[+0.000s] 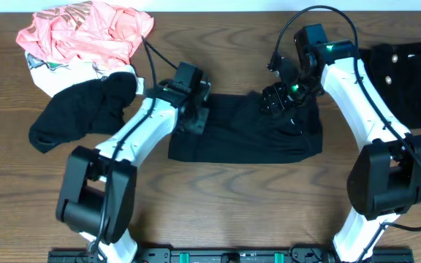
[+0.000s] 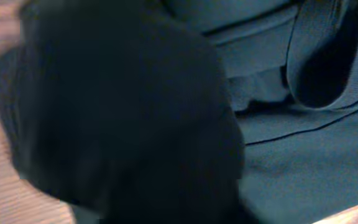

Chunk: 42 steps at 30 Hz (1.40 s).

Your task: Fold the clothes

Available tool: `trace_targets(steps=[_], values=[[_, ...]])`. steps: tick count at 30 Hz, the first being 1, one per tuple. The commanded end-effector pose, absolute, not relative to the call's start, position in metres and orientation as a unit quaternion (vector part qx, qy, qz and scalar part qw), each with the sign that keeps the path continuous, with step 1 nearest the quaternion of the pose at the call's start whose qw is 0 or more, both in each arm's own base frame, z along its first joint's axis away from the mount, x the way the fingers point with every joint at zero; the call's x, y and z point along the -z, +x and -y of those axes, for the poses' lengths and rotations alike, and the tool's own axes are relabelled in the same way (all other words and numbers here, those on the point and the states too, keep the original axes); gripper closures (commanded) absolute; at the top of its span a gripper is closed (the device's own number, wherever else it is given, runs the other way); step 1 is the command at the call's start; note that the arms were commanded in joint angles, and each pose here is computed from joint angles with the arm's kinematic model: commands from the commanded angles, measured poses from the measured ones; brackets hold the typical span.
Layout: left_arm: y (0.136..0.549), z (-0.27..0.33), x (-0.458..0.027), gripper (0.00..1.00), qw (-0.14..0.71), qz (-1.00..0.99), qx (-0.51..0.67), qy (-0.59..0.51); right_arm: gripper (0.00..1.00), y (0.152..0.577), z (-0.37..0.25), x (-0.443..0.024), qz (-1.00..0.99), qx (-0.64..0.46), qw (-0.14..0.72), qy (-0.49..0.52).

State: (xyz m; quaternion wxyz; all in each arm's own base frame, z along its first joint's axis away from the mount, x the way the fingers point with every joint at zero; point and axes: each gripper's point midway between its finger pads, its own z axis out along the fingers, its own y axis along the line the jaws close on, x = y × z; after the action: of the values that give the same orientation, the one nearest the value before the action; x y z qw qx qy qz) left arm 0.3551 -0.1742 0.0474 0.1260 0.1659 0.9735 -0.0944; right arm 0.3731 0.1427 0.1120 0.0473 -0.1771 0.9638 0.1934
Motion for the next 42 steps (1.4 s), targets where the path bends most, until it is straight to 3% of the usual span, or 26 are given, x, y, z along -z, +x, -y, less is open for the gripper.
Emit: trace_targets(steps=[1,4,33,42], values=[[0.359,0.185,-0.050,0.19,0.134,-0.971,0.095,0.173,0.23,0.375,-0.151,-0.126,-0.958,-0.200,0.066,-0.195],[0.358,0.194,-0.052,0.13,0.141,-0.968,0.099,0.184,0.23,0.375,-0.151,-0.126,-0.957,-0.200,0.066,-0.197],[0.314,0.270,-0.057,0.13,0.121,-0.945,0.168,0.253,0.23,0.381,-0.144,-0.126,-0.959,-0.193,0.078,-0.195],[0.320,0.257,-0.059,0.13,0.119,-0.955,0.165,0.217,0.22,0.396,-0.112,-0.129,-0.964,-0.199,0.095,-0.150]])
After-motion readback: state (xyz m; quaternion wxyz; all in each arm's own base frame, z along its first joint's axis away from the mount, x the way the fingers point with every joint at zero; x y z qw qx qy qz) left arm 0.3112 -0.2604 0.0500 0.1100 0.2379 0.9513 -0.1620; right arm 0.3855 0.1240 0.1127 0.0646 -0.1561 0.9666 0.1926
